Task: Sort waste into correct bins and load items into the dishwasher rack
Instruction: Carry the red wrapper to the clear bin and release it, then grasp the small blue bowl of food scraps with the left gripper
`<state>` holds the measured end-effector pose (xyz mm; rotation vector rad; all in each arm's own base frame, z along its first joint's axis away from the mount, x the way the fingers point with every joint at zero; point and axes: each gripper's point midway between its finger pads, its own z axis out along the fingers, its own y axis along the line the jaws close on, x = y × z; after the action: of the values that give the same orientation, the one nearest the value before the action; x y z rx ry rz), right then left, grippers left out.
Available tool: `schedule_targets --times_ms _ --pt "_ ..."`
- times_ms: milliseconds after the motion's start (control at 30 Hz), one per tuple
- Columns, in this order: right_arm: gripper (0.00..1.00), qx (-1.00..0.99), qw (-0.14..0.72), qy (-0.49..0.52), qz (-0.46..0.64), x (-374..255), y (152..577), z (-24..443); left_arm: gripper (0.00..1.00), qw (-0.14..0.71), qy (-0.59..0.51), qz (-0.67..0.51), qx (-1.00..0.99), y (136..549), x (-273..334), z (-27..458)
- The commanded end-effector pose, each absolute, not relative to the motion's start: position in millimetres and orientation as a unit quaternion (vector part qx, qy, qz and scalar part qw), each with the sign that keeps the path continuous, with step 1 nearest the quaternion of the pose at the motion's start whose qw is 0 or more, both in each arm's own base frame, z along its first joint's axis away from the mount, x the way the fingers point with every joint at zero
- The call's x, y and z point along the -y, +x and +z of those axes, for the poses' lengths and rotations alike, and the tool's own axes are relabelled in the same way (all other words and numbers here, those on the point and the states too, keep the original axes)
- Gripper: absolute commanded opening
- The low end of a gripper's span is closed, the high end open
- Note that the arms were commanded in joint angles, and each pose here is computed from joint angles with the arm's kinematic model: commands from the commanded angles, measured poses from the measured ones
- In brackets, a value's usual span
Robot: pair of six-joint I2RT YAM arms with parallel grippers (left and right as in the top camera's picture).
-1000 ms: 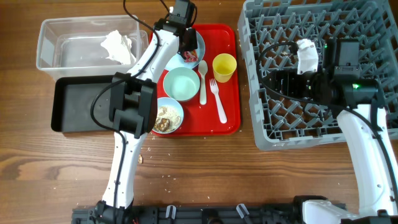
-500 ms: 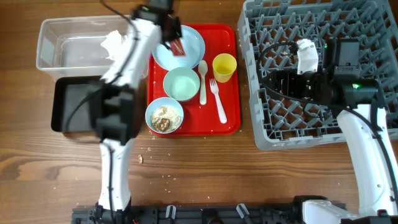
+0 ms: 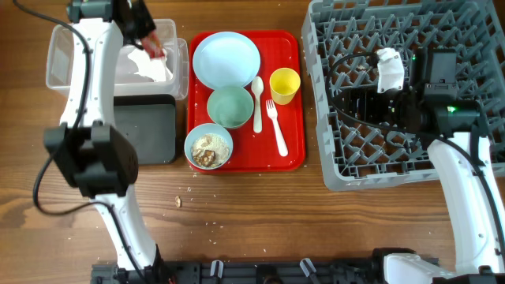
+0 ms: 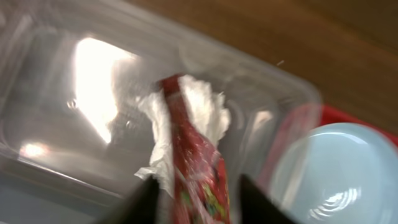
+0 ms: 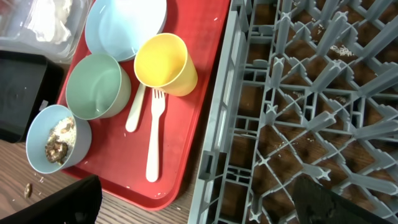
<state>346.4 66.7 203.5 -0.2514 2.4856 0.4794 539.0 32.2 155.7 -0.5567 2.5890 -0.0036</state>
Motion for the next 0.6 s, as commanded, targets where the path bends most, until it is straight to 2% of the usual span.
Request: schedule_targets --times_ms 0,33,133,233,333,500,567 --pt "1.00 -0.929 0.302 -0.098 0.190 -71.5 349.6 211.2 0.79 0.208 -0.199 -0.004 -0.958 535.7 -32.5 124.1" --pt "1.00 -0.929 0.302 -0.098 0.190 -71.5 349.6 211.2 0.88 0.210 -0.185 -0.014 -0.960 536.3 -28.4 127.4" --pt "1.00 -0.929 0.302 -0.098 0.190 -71.5 349.7 211.2 0.94 0.225 -0.148 -0.062 -0.961 534.4 -9.7 153.7" --pt "1.00 -0.929 0.302 -0.098 0.190 -71.5 349.7 211.2 0.93 0.226 -0.129 -0.114 -0.959 516.8 14.6 187.6" --pt "0.99 -0.929 0.302 -0.098 0.190 -71.5 349.6 211.2 0.93 0.200 -0.112 -0.121 -0.966 490.8 35.6 201.0" --pt "1.00 -0.929 0.303 -0.101 0.188 -71.3 349.7 211.1 0.84 0.066 -0.050 -0.105 -0.991 421.0 79.7 180.2" --pt "1.00 -0.929 0.303 -0.101 0.189 -71.5 349.7 211.2 0.84 0.027 -0.029 -0.100 -0.994 401.4 97.6 168.6"
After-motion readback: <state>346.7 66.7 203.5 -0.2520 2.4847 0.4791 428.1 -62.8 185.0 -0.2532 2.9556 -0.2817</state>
